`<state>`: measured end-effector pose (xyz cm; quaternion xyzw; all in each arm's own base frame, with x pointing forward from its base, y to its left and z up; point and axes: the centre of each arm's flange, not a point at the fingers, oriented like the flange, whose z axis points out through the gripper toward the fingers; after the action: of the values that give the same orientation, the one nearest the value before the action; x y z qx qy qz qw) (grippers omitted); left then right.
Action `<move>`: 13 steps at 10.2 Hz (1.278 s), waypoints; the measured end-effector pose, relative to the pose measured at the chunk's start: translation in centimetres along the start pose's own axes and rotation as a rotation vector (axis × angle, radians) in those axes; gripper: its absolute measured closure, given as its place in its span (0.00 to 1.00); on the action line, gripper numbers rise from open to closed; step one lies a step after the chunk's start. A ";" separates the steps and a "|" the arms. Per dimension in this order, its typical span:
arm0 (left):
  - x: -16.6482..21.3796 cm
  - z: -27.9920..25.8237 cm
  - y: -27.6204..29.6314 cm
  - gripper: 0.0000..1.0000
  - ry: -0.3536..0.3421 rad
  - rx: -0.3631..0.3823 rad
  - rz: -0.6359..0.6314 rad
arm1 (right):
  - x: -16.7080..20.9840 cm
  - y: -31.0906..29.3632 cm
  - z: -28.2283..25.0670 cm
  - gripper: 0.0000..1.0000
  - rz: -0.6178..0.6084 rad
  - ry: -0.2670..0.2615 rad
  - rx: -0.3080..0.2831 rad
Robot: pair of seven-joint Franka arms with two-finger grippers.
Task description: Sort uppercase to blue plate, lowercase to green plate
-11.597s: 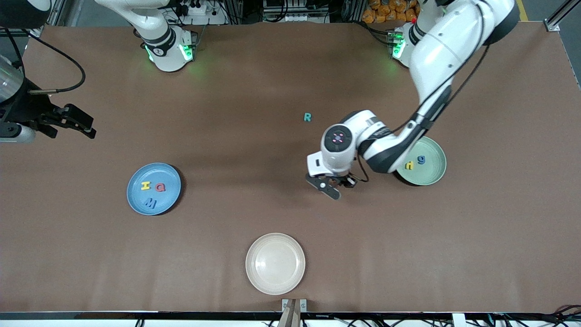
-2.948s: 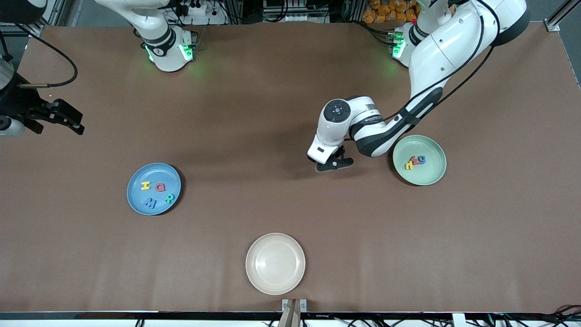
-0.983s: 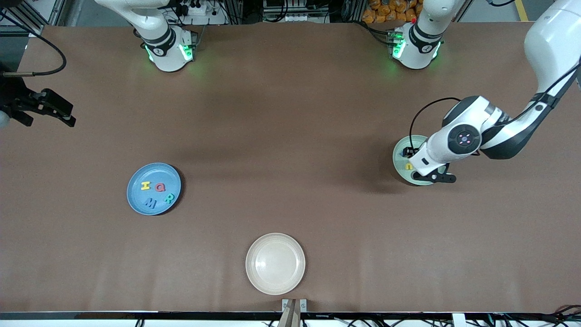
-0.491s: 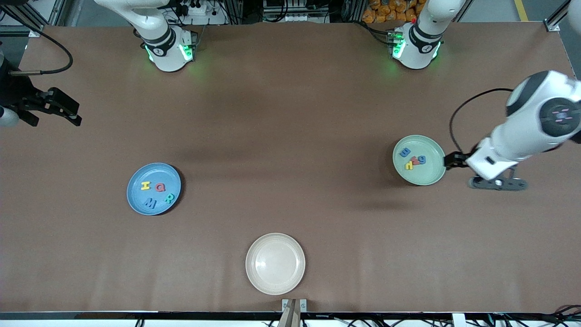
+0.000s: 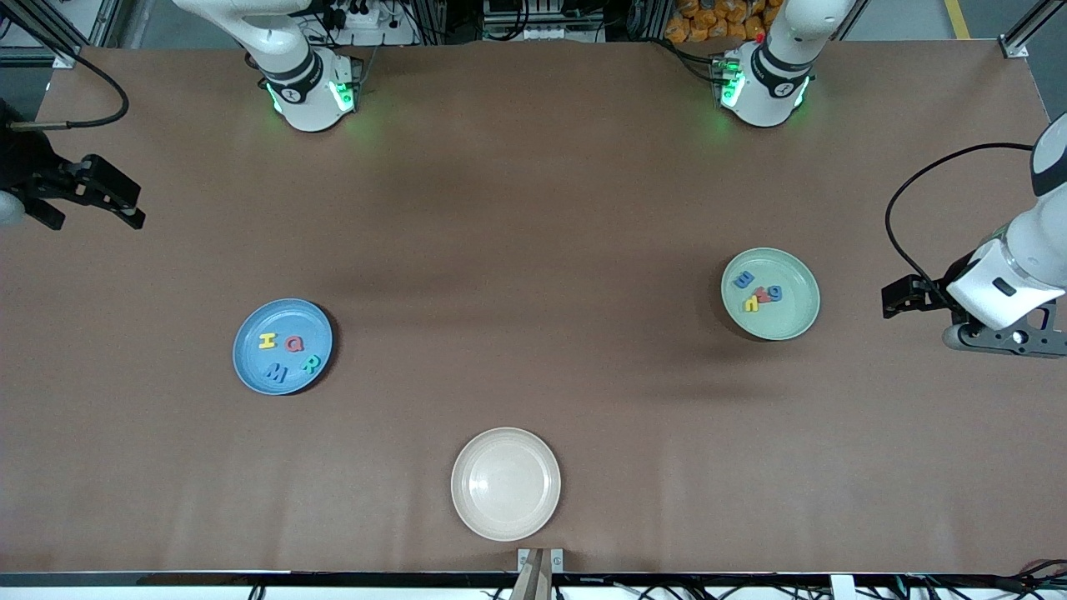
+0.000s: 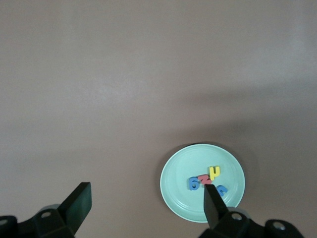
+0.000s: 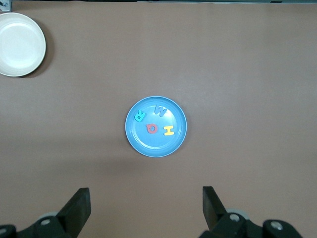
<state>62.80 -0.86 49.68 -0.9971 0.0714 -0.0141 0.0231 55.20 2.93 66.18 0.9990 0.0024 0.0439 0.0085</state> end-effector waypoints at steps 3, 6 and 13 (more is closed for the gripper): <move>-0.2 -3.0 1.5 0.00 0.034 0.052 0.019 | 0.0 -0.1 0.1 0.00 -0.002 -0.002 0.000; -0.3 -5.7 1.3 0.00 0.054 0.059 0.026 | 0.0 -0.1 0.1 0.00 -0.001 -0.002 0.000; 0.5 -9.9 6.9 0.00 0.046 0.099 0.134 | 0.0 0.0 0.0 0.00 -0.001 -0.007 0.000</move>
<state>62.02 -8.22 59.21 -0.9871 0.1376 -0.0390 0.0719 55.23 2.97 66.16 0.9992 0.0027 0.0402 0.0086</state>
